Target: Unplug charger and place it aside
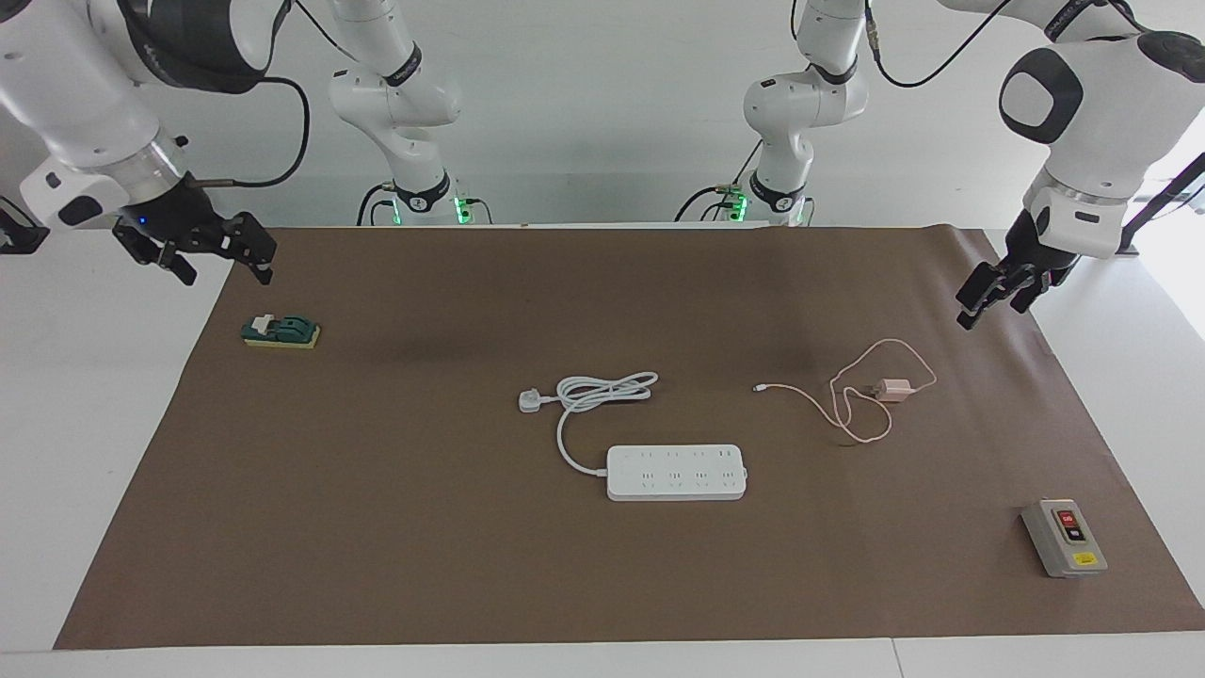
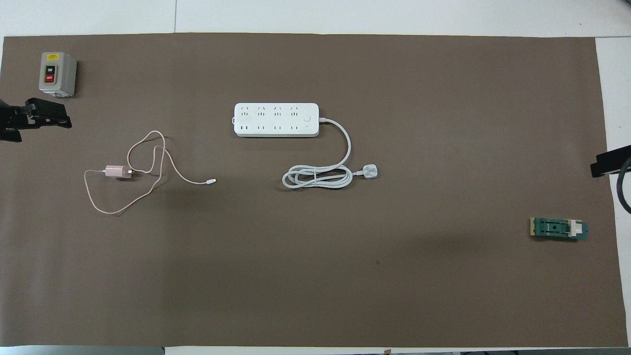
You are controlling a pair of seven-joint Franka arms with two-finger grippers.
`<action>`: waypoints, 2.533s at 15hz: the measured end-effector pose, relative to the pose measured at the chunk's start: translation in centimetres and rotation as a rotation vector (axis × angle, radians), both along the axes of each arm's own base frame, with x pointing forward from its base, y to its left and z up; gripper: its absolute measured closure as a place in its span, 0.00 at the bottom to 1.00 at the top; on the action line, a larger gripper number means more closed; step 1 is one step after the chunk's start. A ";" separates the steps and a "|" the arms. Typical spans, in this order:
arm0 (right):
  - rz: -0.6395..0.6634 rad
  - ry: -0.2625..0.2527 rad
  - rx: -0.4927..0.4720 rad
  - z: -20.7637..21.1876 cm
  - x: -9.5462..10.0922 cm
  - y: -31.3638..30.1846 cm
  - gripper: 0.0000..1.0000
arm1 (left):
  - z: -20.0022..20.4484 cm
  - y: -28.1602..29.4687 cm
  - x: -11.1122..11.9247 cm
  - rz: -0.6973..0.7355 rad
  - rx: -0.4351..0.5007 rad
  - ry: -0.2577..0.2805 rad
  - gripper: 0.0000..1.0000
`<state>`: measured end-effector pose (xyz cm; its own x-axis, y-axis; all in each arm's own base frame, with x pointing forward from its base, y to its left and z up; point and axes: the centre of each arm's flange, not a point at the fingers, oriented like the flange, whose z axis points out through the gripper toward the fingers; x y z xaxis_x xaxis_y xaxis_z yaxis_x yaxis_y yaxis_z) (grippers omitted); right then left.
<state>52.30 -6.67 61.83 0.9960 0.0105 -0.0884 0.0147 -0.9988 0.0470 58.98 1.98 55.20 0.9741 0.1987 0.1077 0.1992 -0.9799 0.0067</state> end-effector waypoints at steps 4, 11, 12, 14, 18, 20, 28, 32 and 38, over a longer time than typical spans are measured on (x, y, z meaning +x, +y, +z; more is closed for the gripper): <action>0.001 0.016 -0.002 -0.9 -0.1 0.1 0.00 | -0.4 0.3 -1.4 -0.002 0.003 0.121 0.00; 0.002 -0.005 -0.004 0.0 0.3 0.1 0.00 | 4.1 0.4 -4.8 -0.003 0.008 0.142 0.00; 0.003 -0.005 -0.002 0.0 0.3 0.1 0.00 | 4.5 0.1 -5.1 -0.007 0.008 0.139 0.00; 0.001 -0.006 0.007 0.0 0.3 0.3 0.00 | 4.7 -0.8 -5.1 -0.024 0.010 0.136 0.00; 0.000 -0.008 0.011 0.1 0.4 0.3 0.00 | 5.0 -3.0 -5.3 -0.068 0.010 0.131 0.00; 0.000 -0.009 0.011 0.1 0.4 0.3 0.00 | 5.2 -3.5 -5.4 -0.086 0.008 0.132 0.00; 0.006 -0.009 0.011 0.1 0.4 0.6 0.00 | 4.3 -3.6 -5.4 -0.184 0.010 0.163 0.00; 0.008 -0.009 0.011 0.1 0.4 0.8 0.00 | 3.6 -4.0 -5.1 -0.203 0.011 0.176 0.00; 0.008 -0.009 0.011 0.1 0.4 0.8 0.00 | 3.7 -3.9 -5.1 -0.263 0.012 0.176 0.00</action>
